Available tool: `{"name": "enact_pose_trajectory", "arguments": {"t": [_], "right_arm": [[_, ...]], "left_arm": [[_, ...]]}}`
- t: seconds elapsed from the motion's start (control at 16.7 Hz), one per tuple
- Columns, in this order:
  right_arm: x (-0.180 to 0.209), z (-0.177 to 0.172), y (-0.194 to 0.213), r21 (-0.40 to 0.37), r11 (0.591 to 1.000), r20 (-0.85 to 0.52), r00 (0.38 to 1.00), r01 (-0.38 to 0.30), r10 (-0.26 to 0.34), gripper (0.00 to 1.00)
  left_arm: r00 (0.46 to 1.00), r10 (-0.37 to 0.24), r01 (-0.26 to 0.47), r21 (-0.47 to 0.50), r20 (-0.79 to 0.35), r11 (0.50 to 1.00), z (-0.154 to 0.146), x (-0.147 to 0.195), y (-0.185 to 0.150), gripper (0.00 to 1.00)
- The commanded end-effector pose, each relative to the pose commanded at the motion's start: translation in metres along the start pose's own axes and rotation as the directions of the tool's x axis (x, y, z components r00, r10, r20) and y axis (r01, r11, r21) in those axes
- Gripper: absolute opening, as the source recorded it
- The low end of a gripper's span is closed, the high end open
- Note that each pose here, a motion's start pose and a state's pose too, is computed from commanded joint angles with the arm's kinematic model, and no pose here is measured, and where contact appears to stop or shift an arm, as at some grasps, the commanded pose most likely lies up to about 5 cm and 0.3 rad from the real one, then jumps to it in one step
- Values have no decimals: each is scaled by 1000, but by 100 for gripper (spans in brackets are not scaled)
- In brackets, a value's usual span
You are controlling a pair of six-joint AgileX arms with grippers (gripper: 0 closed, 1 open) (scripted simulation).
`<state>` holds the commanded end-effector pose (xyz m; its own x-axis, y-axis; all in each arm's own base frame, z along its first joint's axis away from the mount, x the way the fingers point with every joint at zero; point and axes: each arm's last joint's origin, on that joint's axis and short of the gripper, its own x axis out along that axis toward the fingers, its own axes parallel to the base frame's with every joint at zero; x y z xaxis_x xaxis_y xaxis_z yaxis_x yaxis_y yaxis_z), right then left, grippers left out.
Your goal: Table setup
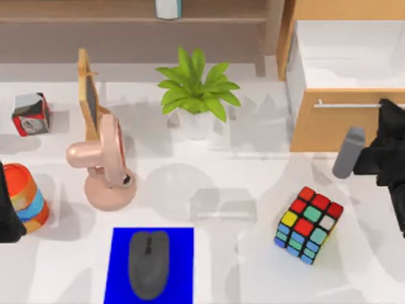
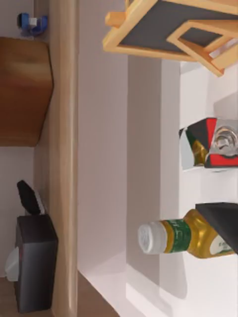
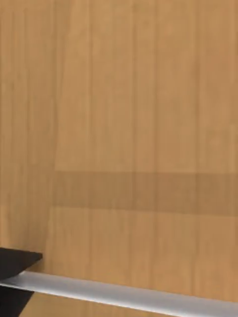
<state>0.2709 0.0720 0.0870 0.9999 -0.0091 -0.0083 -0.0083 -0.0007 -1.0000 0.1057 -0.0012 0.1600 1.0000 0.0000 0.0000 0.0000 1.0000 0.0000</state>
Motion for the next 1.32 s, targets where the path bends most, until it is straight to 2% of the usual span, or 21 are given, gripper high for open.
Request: {"name": "enact_pose_trajectory", "arguments": {"t": [0.24,0.66,1.02,1.32], "right_arm": [[38,0,-2,2,1000,0,1000,7,-7,0],[47,0,0,1,1000,2,1000,-4,4,0],[99,1,-3,4,1000,2,1000,7,-7,0],[105,1,-2,6,1000,3,1000,-1,1,0]], "left_arm": [[1000,0,0,0,0,1000,0,0,0,100],[1000,0,0,0,0,1000,0,0,0,100],[1000,0,0,0,0,1000,0,0,0,100],[1000,0,0,0,0,1000,0,0,0,100]]}}
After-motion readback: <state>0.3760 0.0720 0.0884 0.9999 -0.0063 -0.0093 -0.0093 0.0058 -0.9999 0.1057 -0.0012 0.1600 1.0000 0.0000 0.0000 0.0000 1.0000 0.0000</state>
